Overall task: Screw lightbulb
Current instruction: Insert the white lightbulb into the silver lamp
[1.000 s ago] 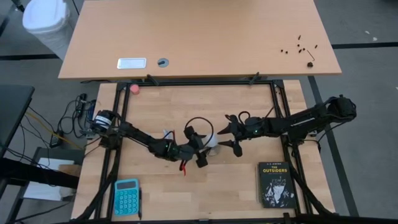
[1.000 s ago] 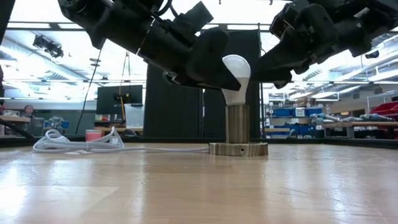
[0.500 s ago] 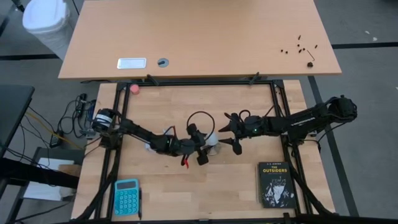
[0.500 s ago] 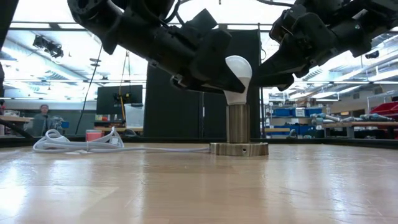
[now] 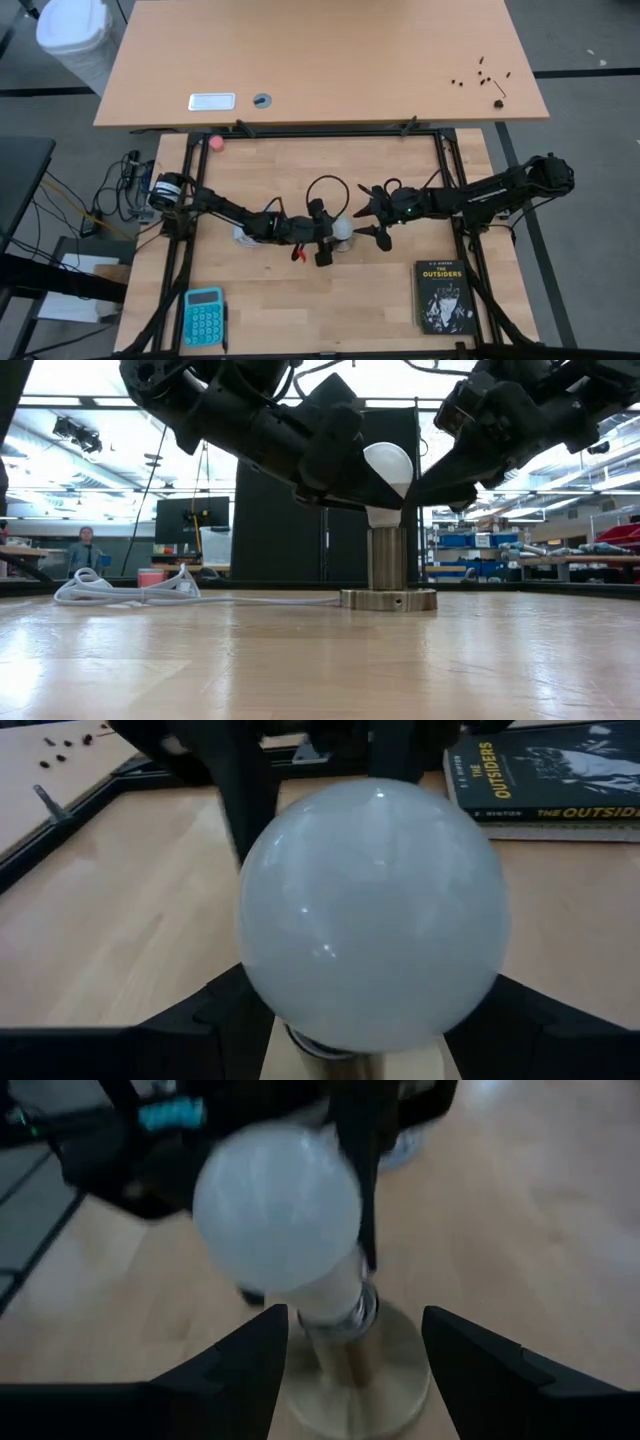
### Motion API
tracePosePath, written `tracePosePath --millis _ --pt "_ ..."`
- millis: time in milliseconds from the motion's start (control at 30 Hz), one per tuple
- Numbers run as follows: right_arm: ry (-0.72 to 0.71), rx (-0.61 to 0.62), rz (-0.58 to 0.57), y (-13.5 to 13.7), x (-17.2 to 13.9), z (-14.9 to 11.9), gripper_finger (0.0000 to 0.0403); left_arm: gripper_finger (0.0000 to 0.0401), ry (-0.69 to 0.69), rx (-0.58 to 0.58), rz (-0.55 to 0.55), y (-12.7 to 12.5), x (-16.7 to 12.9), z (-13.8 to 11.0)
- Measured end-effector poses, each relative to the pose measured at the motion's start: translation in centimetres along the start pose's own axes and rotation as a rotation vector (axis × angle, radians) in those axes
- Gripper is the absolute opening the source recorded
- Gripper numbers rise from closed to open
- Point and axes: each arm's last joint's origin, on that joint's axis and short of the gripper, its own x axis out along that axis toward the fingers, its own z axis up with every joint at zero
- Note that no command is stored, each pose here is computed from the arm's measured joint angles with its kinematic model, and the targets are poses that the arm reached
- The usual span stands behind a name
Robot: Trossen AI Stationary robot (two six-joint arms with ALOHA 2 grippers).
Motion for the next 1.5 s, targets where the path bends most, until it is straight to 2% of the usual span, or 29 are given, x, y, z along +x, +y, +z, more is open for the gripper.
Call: tracePosePath --millis 133,533,1033,1333,1500 --pt "0.048 -0.006 0.025 0.0 -0.1 -0.4 0.0243 0.0252 -0.001 -0.009 -0.041 0.7 0.3 0.1" --pt "0.055 -0.067 0.262 0.8 -0.7 -0.1 0.0243 0.0252 0.012 -0.001 -0.146 2.4 0.8 0.0" --pt "0.043 -0.076 0.438 1.5 -2.9 0.7 0.0243 0.0252 0.008 0.104 -0.316 3.6 1.1 -0.2" --pt "0.002 -0.067 0.488 2.6 -4.3 1.3 0.0243 0.0252 0.009 0.107 -0.378 5.2 1.4 -0.3" --pt "-0.009 -0.056 0.435 3.0 -4.4 1.3 0.0243 0.0252 0.007 0.103 -0.402 5.7 1.5 -0.3"
